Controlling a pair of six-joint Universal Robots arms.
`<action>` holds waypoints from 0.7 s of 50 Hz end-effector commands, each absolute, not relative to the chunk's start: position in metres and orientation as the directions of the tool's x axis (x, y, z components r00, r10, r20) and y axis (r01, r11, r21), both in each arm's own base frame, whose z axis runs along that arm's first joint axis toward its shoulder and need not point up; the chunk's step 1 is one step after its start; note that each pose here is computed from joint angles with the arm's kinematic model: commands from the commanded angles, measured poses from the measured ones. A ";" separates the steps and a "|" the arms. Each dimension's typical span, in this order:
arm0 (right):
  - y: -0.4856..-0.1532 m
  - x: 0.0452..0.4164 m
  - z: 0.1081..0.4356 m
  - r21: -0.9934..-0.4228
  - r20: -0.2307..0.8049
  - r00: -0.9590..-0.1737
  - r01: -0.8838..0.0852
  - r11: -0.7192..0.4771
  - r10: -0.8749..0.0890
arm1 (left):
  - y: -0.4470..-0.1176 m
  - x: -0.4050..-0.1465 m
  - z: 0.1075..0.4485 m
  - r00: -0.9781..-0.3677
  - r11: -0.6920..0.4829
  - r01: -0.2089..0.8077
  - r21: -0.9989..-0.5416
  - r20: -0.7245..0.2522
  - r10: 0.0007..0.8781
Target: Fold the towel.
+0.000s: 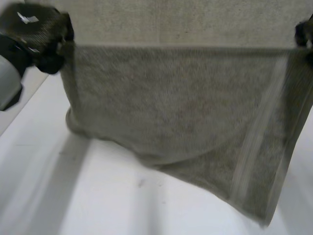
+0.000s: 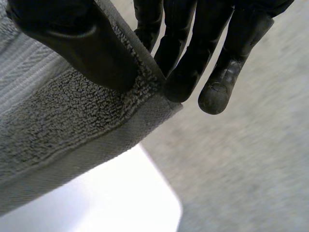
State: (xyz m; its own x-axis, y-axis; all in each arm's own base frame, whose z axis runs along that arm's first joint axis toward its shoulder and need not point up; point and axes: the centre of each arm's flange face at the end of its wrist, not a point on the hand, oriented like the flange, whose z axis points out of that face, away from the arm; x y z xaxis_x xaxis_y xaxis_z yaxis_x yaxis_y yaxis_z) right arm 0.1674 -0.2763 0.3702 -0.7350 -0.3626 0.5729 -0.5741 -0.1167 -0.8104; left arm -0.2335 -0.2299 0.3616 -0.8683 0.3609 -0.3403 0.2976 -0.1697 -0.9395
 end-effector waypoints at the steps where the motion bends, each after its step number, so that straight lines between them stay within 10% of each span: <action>1: -0.307 0.174 0.331 -0.757 0.600 -0.668 -0.651 -0.045 -0.440 | -0.289 -0.258 0.310 -0.853 -0.071 0.338 -0.938 -0.338 0.398; 6: -0.330 0.212 0.321 -0.750 0.617 -0.644 -0.654 -0.093 -0.452 | -0.336 -0.275 0.308 -0.854 -0.147 0.341 -0.928 -0.371 0.364; 13: -0.383 0.238 0.391 -0.726 0.623 -0.780 -0.546 -0.418 -0.061 | -0.377 -0.289 0.391 -0.903 -0.478 0.248 -0.843 -0.380 0.201; 20: -0.385 0.237 0.417 -0.718 0.513 -0.858 -0.434 -0.544 0.008 | -0.374 -0.278 0.435 -0.958 -0.603 0.171 -0.780 -0.275 0.084; 27: -0.366 0.236 0.341 -0.818 0.561 -0.802 -0.498 -0.286 -0.208 | -0.367 -0.262 0.337 -0.934 -0.295 0.260 -0.920 -0.317 0.164; 35: -0.326 0.232 0.235 -0.778 0.561 -0.670 -0.628 -0.033 -0.486 | -0.316 -0.240 0.216 -0.885 0.030 0.380 -0.924 -0.354 0.303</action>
